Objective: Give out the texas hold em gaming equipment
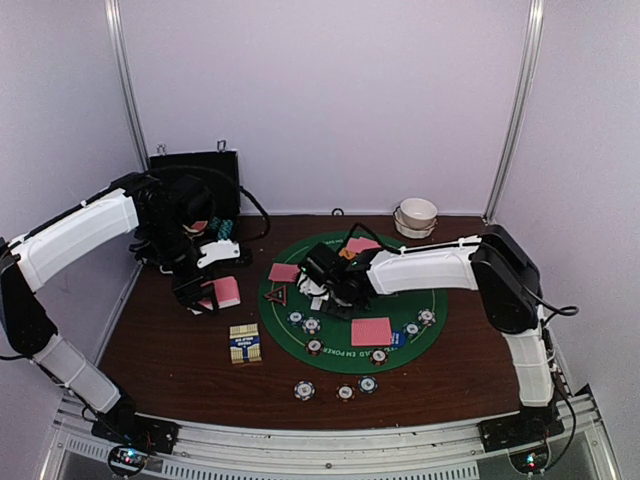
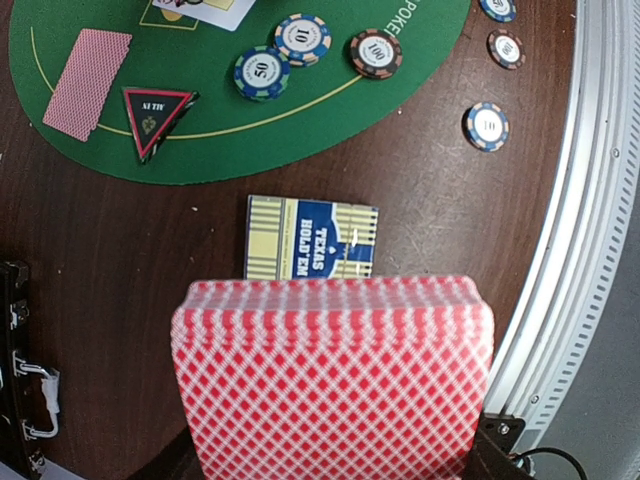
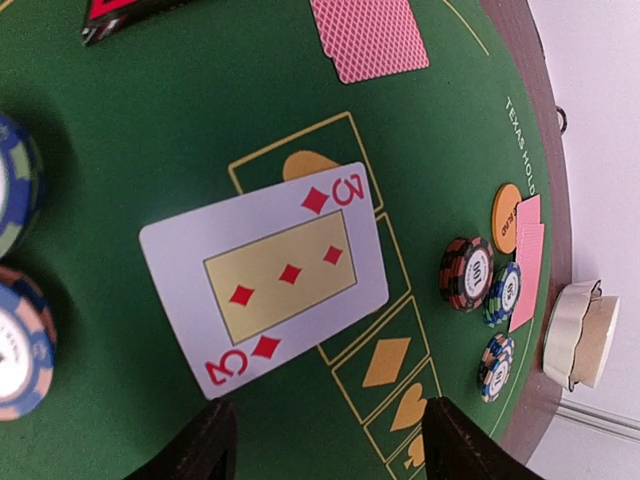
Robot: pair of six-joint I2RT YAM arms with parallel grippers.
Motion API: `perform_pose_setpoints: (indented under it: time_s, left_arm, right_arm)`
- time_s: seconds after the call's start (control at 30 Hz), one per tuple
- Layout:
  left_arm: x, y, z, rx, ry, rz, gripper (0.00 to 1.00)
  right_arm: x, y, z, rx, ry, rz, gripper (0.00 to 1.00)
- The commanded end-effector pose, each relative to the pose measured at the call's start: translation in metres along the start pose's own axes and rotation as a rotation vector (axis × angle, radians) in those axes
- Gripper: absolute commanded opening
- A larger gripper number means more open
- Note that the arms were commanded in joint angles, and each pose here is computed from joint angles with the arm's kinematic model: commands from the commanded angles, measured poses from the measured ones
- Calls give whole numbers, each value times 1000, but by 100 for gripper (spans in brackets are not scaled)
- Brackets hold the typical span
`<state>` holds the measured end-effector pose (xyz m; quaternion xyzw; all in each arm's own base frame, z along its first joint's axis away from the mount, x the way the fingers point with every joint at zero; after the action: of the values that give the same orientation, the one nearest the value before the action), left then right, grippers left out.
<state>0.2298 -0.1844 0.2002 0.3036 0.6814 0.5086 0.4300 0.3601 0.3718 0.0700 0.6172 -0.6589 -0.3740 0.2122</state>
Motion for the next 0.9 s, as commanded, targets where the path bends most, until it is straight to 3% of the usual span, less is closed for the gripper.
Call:
perform_pose_setpoints:
  time_s: [0.0,0.4,0.87]
  left_arm:
    - [-9,7,2,0,-8,-37,0]
    - [-9,8,2,1,-8,-37,0]
    - [-8,7,1,2,-5,-32,0]
  right_arm:
    - [1,36,-8,-42,-76,-65,65]
    - [20,4,35,-109,-59,5,65]
    - [23,-25,12,-41,-80,30,62]
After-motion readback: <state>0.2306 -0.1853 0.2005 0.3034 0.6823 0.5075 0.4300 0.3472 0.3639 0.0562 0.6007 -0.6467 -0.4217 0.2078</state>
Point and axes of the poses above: each gripper's point midway between its finger pads, its own y axis back along the fingers, its own z axis along the line the jaws close on, x = y × z, the point moved 2 cm from there along y, back along the fingers, and after that the axes turned 9 degrees about y, right-handed, at the moved point
